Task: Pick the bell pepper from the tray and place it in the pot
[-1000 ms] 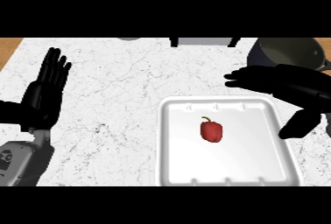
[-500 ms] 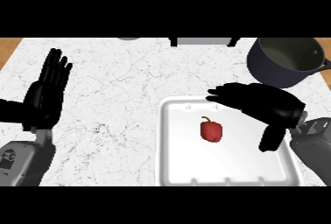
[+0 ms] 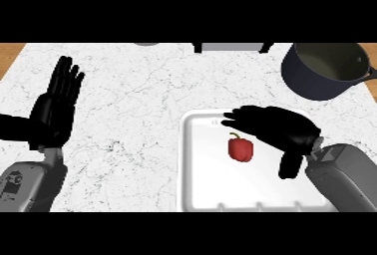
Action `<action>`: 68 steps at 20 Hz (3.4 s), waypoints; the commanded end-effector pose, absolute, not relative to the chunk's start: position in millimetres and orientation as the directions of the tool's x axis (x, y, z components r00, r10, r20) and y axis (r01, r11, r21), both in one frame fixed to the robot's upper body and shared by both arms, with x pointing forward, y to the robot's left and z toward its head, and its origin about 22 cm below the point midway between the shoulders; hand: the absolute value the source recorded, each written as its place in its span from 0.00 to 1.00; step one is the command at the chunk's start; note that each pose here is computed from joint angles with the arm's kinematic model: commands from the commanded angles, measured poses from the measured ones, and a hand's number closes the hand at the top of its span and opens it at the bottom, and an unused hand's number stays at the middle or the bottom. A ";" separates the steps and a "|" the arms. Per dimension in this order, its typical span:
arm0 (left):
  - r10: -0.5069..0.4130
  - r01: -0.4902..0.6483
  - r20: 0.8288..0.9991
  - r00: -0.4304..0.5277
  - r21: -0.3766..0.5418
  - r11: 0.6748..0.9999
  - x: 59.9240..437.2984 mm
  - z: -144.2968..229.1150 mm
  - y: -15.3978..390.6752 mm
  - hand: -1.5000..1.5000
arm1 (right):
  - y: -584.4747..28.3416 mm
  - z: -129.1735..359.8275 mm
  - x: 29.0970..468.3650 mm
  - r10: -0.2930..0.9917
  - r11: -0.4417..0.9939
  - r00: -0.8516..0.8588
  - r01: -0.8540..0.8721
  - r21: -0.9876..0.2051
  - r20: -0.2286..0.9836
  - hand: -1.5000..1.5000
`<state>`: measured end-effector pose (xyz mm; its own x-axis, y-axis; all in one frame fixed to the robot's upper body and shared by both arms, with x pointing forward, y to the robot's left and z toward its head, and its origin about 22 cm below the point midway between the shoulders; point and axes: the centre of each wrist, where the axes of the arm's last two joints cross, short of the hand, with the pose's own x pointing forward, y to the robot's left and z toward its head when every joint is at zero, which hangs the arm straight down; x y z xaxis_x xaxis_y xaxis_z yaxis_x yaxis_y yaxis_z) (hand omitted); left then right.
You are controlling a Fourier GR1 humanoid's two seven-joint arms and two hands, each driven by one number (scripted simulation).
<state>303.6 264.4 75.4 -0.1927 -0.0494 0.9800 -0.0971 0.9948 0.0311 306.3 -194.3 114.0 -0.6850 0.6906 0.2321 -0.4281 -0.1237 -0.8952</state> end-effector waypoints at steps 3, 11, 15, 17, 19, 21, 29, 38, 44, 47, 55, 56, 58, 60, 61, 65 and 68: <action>-0.062 -0.117 0.979 -0.192 0.039 0.992 305.8 69.7 261.3 0.50 | -196.0 92.0 302.9 0.667 -0.119 -0.709 -0.406 -0.906 0.230 0.00; -0.053 -0.105 0.980 -0.192 0.033 0.994 296.6 71.0 269.9 0.50 | -185.1 67.9 307.2 0.742 -0.160 -0.657 -0.365 -0.917 0.132 0.00; -0.050 -0.100 0.980 -0.194 0.031 0.994 294.4 80.1 266.1 0.50 | -179.3 44.2 313.6 0.738 -0.166 -0.659 -0.385 -0.908 0.144 0.00; -0.042 -0.093 0.981 -0.191 0.025 0.995 291.4 85.2 277.6 0.50 | -186.6 46.7 323.0 0.740 -0.169 -0.657 -0.391 -0.905 0.146 0.00; -0.035 -0.085 0.980 -0.197 0.018 0.996 309.0 71.9 271.3 0.50 | -169.8 38.8 313.5 0.717 -0.160 -0.678 -0.384 -0.909 0.160 0.00; -0.038 -0.104 0.982 -0.183 0.019 0.994 303.7 80.5 260.5 0.50 | -179.3 38.0 315.5 0.704 -0.150 -0.687 -0.390 -0.909 0.179 0.00; -0.039 -0.099 0.979 -0.200 0.020 0.995 312.7 87.8 260.6 0.50 | -146.0 5.0 318.2 0.602 -0.246 -0.779 -0.391 -0.887 0.176 1.00; -0.035 -0.091 0.982 -0.188 0.018 0.996 303.1 78.7 277.4 0.50 | -140.4 -16.6 306.2 0.571 -0.211 -0.810 -0.304 -0.929 0.136 1.00; -0.052 -0.098 0.981 -0.187 0.034 0.995 303.0 92.6 277.1 0.50 | -147.8 16.7 294.9 0.606 -0.161 -0.796 -0.145 -0.976 0.018 1.00; -0.040 -0.116 0.983 -0.182 0.019 0.993 294.5 82.6 260.6 0.50 | -146.0 43.3 287.1 0.634 -0.093 -0.773 -0.119 -0.989 0.033 1.00; -0.041 -0.072 0.981 -0.192 0.028 0.997 310.4 90.5 270.7 0.50 | -98.8 72.4 312.7 0.935 0.276 -0.225 -0.027 -0.961 0.275 1.00; -0.038 -0.061 0.980 -0.195 0.027 0.998 307.6 87.2 256.0 0.50 | -91.4 83.1 311.1 0.939 0.297 -0.193 0.030 -0.954 0.286 1.00; -0.027 -0.081 0.982 -0.186 0.012 0.997 307.2 81.0 257.7 0.50 | -85.2 108.2 317.4 0.964 0.261 -0.098 0.172 -0.950 0.247 1.00; -0.039 -0.078 0.982 -0.185 0.025 0.997 310.6 87.4 243.2 0.50 | -73.3 124.5 314.4 0.962 0.270 -0.033 0.253 -0.929 0.271 1.00; -0.047 -0.088 0.981 -0.189 0.030 0.996 303.9 78.7 257.4 0.50 | -79.4 135.6 318.9 0.956 0.278 0.003 0.299 -0.913 0.293 1.00; -0.029 -0.091 0.986 -0.167 0.014 0.996 296.7 74.6 266.6 0.50 | -86.3 161.4 324.2 0.935 0.264 0.090 0.474 -0.840 0.344 1.00; -0.066 -0.124 0.976 -0.208 0.040 0.991 296.6 75.8 276.4 0.50 | -101.5 180.4 325.4 0.930 0.188 0.160 0.562 -0.805 0.330 1.00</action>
